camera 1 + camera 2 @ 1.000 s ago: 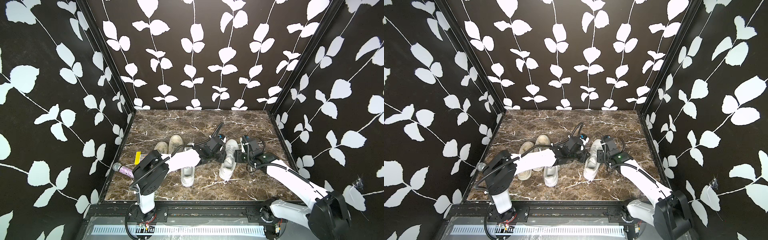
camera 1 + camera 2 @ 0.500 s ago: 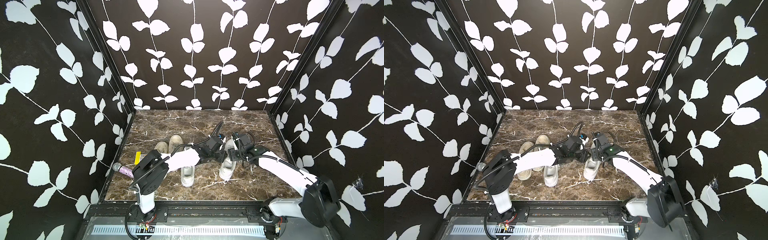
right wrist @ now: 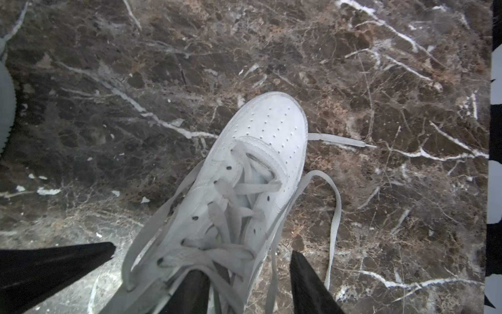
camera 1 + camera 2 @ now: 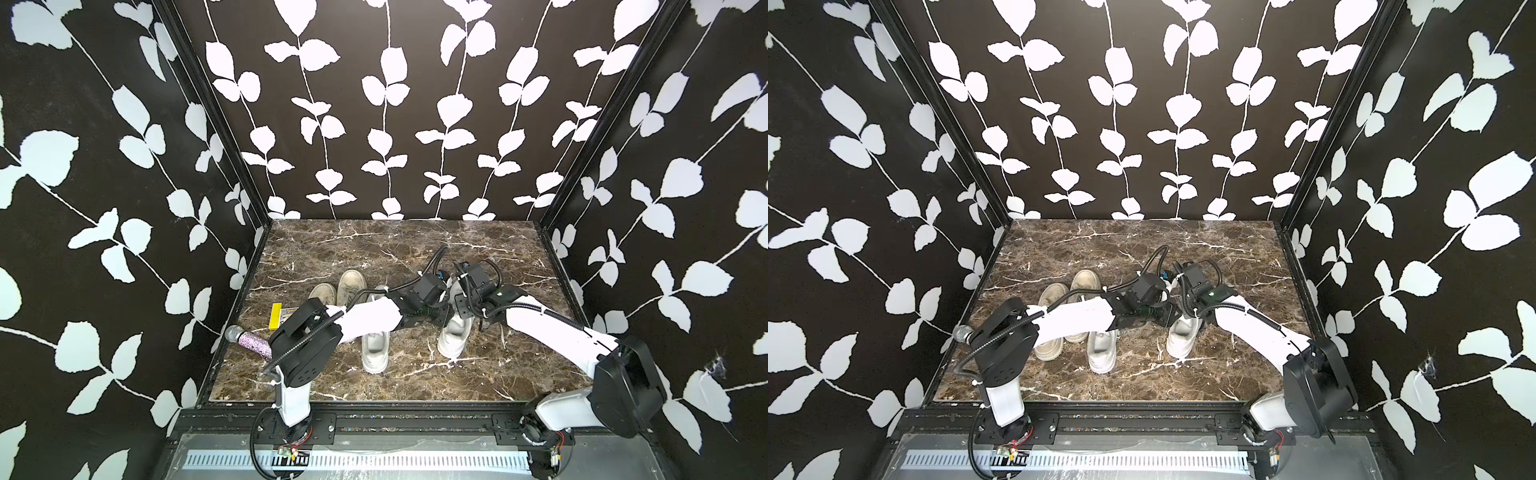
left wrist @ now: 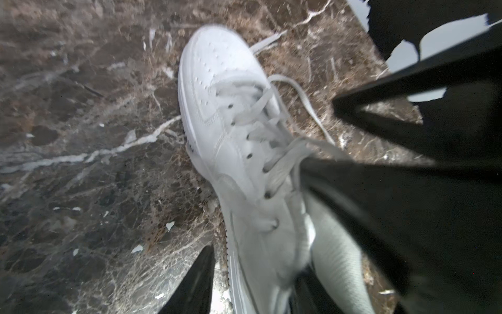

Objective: Remove the insole from the shoe
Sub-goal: Untie the shoelace on the shoe.

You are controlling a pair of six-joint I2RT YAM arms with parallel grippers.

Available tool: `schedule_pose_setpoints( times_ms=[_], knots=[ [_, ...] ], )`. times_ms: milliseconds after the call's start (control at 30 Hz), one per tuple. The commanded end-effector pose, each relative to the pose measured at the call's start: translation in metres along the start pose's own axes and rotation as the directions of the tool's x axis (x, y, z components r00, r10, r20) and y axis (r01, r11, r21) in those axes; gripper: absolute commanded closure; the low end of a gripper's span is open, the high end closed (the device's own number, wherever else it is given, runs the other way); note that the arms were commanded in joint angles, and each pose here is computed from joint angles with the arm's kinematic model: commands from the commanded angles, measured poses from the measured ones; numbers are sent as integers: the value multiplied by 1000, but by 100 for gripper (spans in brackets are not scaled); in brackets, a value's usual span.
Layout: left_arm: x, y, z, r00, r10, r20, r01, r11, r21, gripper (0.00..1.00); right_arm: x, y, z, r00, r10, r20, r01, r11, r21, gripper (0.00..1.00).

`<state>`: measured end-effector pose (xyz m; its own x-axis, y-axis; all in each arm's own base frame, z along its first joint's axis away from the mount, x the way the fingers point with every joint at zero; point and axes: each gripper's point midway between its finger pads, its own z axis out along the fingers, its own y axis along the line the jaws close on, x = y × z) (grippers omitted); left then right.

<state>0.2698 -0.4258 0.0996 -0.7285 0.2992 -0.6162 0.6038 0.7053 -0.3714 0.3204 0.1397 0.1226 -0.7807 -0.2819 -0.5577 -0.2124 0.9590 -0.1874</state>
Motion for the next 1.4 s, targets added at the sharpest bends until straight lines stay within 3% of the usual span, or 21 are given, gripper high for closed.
schedule_pose_setpoints(
  times_ms=[0, 267, 467, 567, 800, 1100, 1200, 1367],
  knots=[
    [6, 4, 4, 999, -8, -31, 8, 1000, -16, 56, -17, -15, -7, 995, 46, 85, -52, 996, 77, 60],
    [5, 11, 1, 1000, 19, -21, -20, 998, -61, 66, -7, -12, -5, 994, 69, 80, -73, 996, 53, 73],
    [2, 6, 2, 999, 39, -23, -40, 998, -38, 70, 6, 1, 4, 999, 37, 37, -37, 999, -7, 68],
    [0, 3, 3, 999, 43, -20, -44, 999, -22, 73, 0, -8, 6, 997, 61, 55, -64, 997, 49, 68],
    [7, 9, 1, 998, 41, -39, -43, 998, -50, 83, -28, -32, -19, 964, 160, 212, -188, 975, 122, 82],
    [17, 19, -9, 999, 26, -36, -29, 996, -86, 89, -9, -56, -10, 960, 215, 181, -258, 929, 265, 85],
    [17, 21, -11, 999, 31, -24, -33, 995, -89, 90, -9, -46, -4, 964, 210, 161, -242, 945, 218, 85],
    [11, 15, -11, 999, 47, -8, -48, 997, -62, 91, -12, 4, 4, 983, 127, 131, -127, 992, -8, 78]
  ],
)
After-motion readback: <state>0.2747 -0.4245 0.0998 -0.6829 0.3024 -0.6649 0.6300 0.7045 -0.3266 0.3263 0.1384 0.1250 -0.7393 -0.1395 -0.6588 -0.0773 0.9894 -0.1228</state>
